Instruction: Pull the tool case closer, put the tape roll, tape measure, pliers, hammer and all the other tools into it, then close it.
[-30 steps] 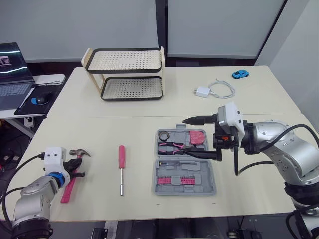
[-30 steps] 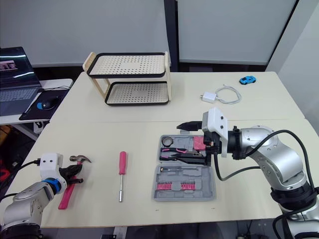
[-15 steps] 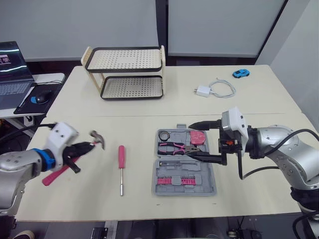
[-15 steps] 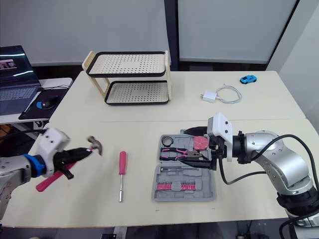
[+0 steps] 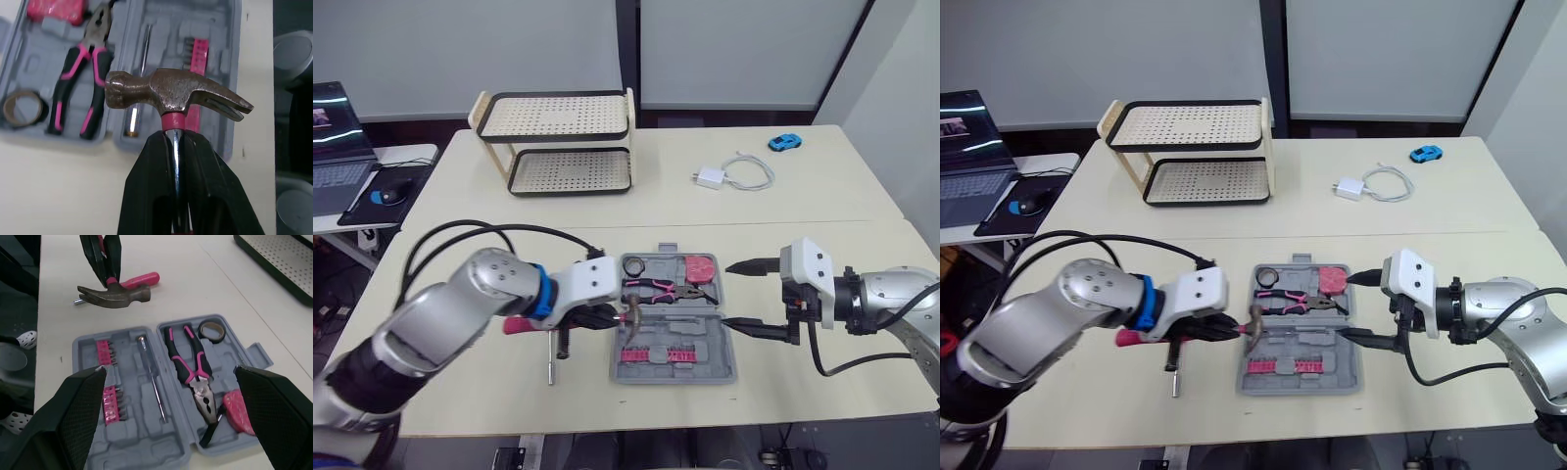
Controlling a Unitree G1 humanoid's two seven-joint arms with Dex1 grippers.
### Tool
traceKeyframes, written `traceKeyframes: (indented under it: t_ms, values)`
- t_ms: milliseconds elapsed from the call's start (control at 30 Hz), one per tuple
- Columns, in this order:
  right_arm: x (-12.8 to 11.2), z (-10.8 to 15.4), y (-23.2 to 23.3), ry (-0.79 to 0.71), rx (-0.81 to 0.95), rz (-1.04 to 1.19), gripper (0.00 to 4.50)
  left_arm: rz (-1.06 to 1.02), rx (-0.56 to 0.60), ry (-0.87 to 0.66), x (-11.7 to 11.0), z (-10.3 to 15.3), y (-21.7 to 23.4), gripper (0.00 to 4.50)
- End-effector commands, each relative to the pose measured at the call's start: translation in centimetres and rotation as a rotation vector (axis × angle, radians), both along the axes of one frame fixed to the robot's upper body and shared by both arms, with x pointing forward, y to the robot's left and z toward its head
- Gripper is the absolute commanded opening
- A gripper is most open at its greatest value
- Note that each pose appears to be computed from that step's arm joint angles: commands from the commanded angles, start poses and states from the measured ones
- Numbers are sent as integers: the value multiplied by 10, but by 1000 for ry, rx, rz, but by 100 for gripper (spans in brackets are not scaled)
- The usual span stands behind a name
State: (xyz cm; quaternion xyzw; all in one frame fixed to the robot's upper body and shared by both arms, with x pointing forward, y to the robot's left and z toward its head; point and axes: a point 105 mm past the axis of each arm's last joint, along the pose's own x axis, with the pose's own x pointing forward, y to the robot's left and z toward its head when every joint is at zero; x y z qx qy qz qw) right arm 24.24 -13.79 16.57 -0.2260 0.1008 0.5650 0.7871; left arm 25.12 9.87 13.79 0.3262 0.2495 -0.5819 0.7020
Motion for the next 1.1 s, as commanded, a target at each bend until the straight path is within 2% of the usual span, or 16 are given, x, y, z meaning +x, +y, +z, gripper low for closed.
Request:
traceKeyframes:
  t_ms: [33, 367, 667, 933, 1100]
  values:
    - [-12, 8, -8, -9, -25, -25, 450, -44, -23, -10, 0, -10, -37, 7]
    - [-35, -4, -17, 100, -111, -71, 450, -116, -80, -1, -2, -32, -112, 7]
    - [-37, -3, -17, 112, -97, -114, 450, -94, -10, -32, 15, -52, -128, 7]
    - [-45, -8, -19, 149, -113, -128, 450, -114, -22, -15, 11, -61, -141, 7]
    - [-47, -10, -24, 161, -132, -162, 450, -110, -5, -39, 19, -67, -145, 7]
